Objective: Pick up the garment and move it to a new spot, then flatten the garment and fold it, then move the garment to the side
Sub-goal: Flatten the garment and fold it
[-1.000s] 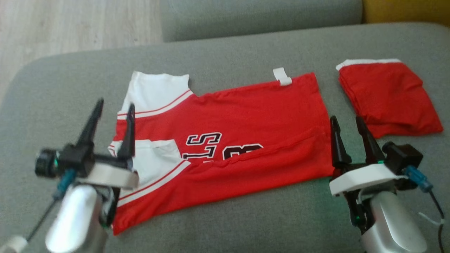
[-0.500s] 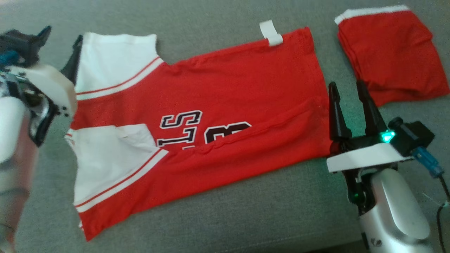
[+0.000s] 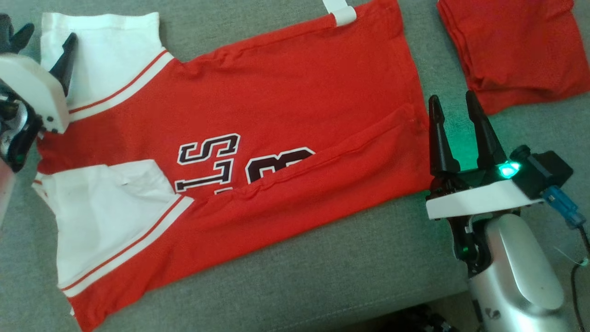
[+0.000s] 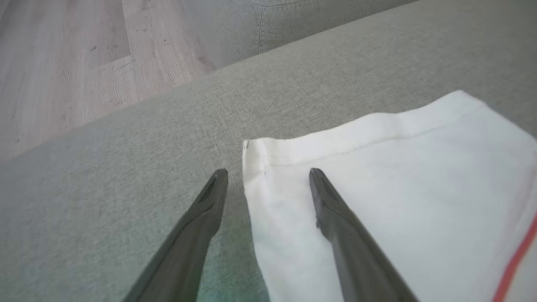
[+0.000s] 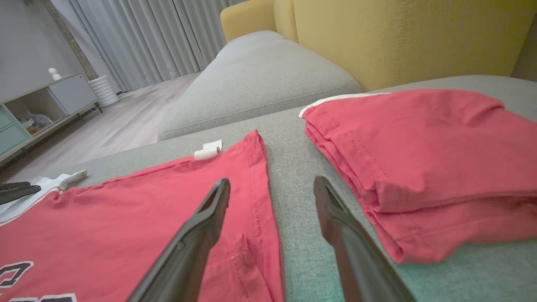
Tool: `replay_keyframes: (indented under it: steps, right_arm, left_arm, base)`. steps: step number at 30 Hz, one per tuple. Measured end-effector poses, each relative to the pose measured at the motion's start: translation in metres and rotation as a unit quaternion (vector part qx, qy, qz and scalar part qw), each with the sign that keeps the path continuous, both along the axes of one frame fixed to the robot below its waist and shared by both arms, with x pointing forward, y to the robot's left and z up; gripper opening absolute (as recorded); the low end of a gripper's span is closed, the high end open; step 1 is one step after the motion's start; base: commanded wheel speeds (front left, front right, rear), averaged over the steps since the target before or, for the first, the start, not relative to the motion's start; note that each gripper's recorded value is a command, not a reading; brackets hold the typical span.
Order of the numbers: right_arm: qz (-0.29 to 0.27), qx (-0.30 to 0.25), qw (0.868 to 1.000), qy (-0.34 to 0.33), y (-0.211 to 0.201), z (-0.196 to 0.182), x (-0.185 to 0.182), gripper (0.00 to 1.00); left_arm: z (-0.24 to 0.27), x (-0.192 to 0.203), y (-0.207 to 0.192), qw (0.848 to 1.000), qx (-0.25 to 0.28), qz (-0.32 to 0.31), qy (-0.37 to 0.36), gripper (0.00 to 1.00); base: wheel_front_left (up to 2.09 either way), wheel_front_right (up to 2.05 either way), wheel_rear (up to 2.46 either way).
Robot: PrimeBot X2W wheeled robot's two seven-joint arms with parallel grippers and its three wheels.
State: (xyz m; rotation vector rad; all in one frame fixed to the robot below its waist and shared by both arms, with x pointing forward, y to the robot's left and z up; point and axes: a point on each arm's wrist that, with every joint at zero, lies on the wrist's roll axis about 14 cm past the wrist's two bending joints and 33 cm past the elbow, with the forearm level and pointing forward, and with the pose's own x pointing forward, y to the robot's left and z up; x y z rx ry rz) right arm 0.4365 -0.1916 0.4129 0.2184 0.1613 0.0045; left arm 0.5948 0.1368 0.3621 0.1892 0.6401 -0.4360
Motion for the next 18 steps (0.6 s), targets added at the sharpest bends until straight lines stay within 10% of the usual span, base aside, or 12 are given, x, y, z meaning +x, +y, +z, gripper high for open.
replay_keyframes:
  steps: [5, 8, 9, 10, 18]
  right_arm:
    - [-0.003, -0.003, 1.000, 0.000, -0.003, -0.001, 0.003, 1.00]
    - [-0.003, -0.004, 1.000, -0.005, -0.004, 0.001, 0.007, 1.00]
    - [-0.003, -0.004, 1.000, -0.005, -0.004, 0.001, 0.007, 1.00]
    - [-0.003, -0.004, 1.000, -0.005, -0.003, 0.001, 0.007, 1.00]
    - [-0.002, -0.010, 1.000, -0.022, -0.004, 0.014, 0.007, 1.00]
  left_arm:
    - [-0.008, 0.005, 0.001, 1.000, 0.001, 0.001, 0.013, 1.00]
    - [-0.010, 0.005, -0.002, 1.000, 0.002, -0.002, 0.025, 0.22]
    - [-0.011, 0.005, -0.004, 1.000, 0.000, -0.003, 0.027, 0.22]
    - [-0.011, 0.004, -0.005, 1.000, 0.000, -0.006, 0.028, 0.00]
    - [0.019, 0.007, -0.002, 0.999, -0.021, -0.006, -0.045, 0.00]
  base:
    - [0.00, 0.00, 0.00]
    - [0.00, 0.00, 0.00]
    - [0.00, 0.00, 0.00]
    - [0.00, 0.00, 0.00]
    - [0.00, 0.00, 0.00]
